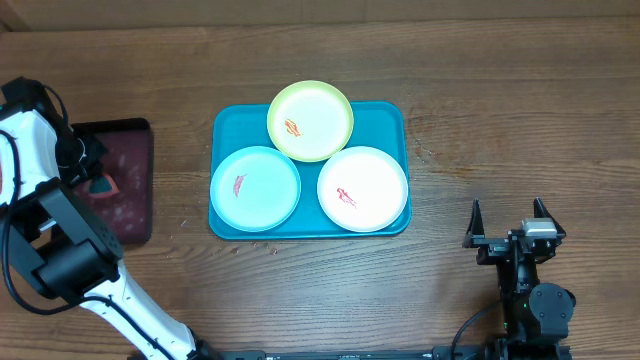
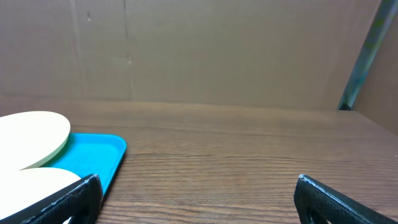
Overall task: Clean dirty plates on tray and stack at the side
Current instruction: 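Dip and rub the held sponge in the soapy water with left gripper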
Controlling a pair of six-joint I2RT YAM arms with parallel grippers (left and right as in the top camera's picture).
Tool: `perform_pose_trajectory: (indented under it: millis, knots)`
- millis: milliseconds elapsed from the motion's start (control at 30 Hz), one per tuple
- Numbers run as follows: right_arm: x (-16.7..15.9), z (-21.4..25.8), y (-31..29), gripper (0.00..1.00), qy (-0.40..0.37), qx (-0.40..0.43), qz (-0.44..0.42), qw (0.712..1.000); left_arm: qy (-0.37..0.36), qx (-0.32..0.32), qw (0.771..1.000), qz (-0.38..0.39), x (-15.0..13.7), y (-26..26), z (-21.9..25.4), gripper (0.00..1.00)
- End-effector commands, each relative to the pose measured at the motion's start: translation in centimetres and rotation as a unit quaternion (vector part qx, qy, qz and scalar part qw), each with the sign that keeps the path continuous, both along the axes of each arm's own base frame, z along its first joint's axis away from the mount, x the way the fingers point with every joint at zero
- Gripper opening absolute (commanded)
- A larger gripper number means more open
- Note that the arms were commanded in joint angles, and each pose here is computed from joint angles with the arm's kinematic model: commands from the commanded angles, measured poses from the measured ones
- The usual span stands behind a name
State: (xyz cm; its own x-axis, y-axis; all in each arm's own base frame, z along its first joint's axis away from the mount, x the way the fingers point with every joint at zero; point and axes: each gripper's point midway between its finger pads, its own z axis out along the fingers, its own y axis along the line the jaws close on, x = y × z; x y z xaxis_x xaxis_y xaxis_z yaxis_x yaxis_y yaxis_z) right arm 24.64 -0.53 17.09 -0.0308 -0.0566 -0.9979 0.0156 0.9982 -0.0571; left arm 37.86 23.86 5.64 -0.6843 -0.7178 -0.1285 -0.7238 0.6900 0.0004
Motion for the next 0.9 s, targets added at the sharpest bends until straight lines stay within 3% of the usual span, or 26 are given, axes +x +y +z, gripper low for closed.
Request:
perform_pose_trajectory:
  millis: [0,67,133,167,200,233,333,400,500,633,867]
  knots:
    - [0.0,-0.1,-0.1,1.0,-0.003,0.0,-0.001,1.0,0.023,-0.013,0.999,0.03,-0.4,-0.4,-3.0,0.05]
    - [0.0,-0.1,-0.1,1.0,-0.003,0.0,-0.002,1.0,0.033,-0.022,0.998,0.051,-0.7,-0.6,-4.4,0.09]
    - [0.0,-0.1,-0.1,1.0,-0.003,0.0,-0.002,1.0,0.046,-0.029,0.997,0.059,-1.0,-0.8,-5.6,0.25]
    - [0.0,-0.1,-0.1,1.0,-0.003,0.0,-0.001,1.0,0.052,-0.032,0.996,0.059,-1.1,-0.8,-6.2,0.38]
    - [0.0,-0.1,-0.1,1.0,-0.003,0.0,-0.001,1.0,0.057,-0.035,0.996,0.059,-1.2,-0.9,-6.6,0.62]
    - [0.0,-0.1,-0.1,1.0,-0.003,0.0,-0.002,1.0,0.06,-0.036,0.996,0.059,-1.3,-1.0,-6.9,0.69]
    - [0.0,-0.1,-0.1,1.0,-0.003,0.0,-0.002,1.0,0.062,-0.037,0.996,0.053,-1.4,-1.0,-6.7,0.73]
    - [0.0,-0.1,-0.1,1.0,-0.003,0.0,-0.002,1.0,0.066,-0.039,0.996,0.043,-1.6,-1.1,-6.3,0.75]
    - [0.0,-0.1,-0.1,1.0,-0.003,0.0,-0.001,1.0,0.082,-0.047,0.995,0.036,-2.3,-1.5,-5.9,0.68]
    - [0.0,-0.1,-0.1,1.0,-0.003,0.0,-0.002,1.0,0.114,-0.065,0.991,0.036,-3.8,-2.5,-5.6,0.38]
    - [0.0,-0.1,-0.1,1.0,-0.003,0.0,-0.002,1.0,0.145,-0.084,0.986,0.015,-5.3,-3.4,-5.2,0.34]
